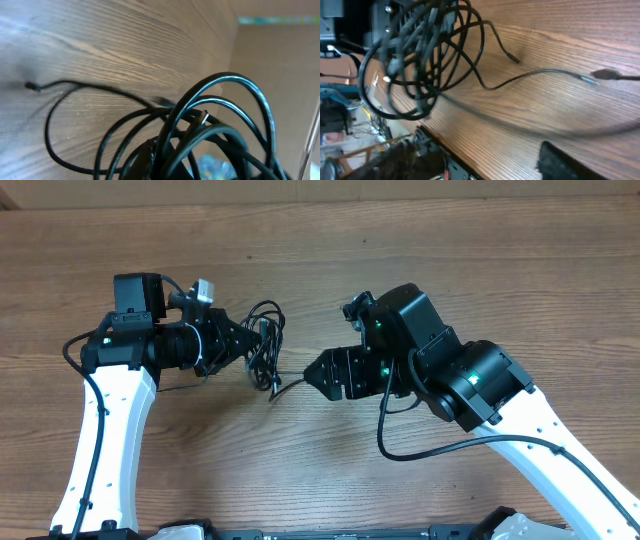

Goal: Untangle cables

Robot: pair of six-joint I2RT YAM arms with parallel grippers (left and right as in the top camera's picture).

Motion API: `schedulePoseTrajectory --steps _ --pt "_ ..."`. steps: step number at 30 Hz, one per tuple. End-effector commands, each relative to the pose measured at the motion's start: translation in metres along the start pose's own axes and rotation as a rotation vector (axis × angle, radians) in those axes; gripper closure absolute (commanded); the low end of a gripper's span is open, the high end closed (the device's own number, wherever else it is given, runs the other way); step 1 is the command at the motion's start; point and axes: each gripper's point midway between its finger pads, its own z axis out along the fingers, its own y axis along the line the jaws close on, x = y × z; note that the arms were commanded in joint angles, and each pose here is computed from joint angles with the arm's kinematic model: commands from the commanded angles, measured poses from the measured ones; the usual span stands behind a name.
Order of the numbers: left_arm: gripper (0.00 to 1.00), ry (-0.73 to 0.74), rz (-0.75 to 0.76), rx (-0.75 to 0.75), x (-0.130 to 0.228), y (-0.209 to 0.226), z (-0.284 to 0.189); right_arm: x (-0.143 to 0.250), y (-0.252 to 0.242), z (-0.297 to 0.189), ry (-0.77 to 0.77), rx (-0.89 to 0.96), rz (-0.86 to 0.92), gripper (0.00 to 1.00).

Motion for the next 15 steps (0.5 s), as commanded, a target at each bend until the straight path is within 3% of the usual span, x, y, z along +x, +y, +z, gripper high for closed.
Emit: schedulePoseTrajectory --steps 1,8,10,12,15 --pt "0.95 -0.041 -0.135 -0.036 -0.008 0.002 -0.002 -0.007 0.007 -0.006 -0.036 -0.017 0.115 0.16" --pt "0.95 -0.028 -0.194 -0.033 -0.004 -0.002 0.002 -0.016 0.006 0.001 -0.056 -0.015 0.254 0.18" --pt "0.96 -0.018 -0.201 -0.033 -0.001 -0.004 0.004 -0.016 0.000 0.010 -0.043 0.010 0.260 0.24" --pt "0.96 -0.010 -0.195 -0.031 0.001 -0.005 0.006 -0.014 -0.007 0.024 -0.014 0.032 0.273 0.45" --pt "0.96 -0.010 -0.195 -0.032 0.001 -0.005 0.006 -0.009 -0.015 0.044 0.033 0.066 0.286 0.50"
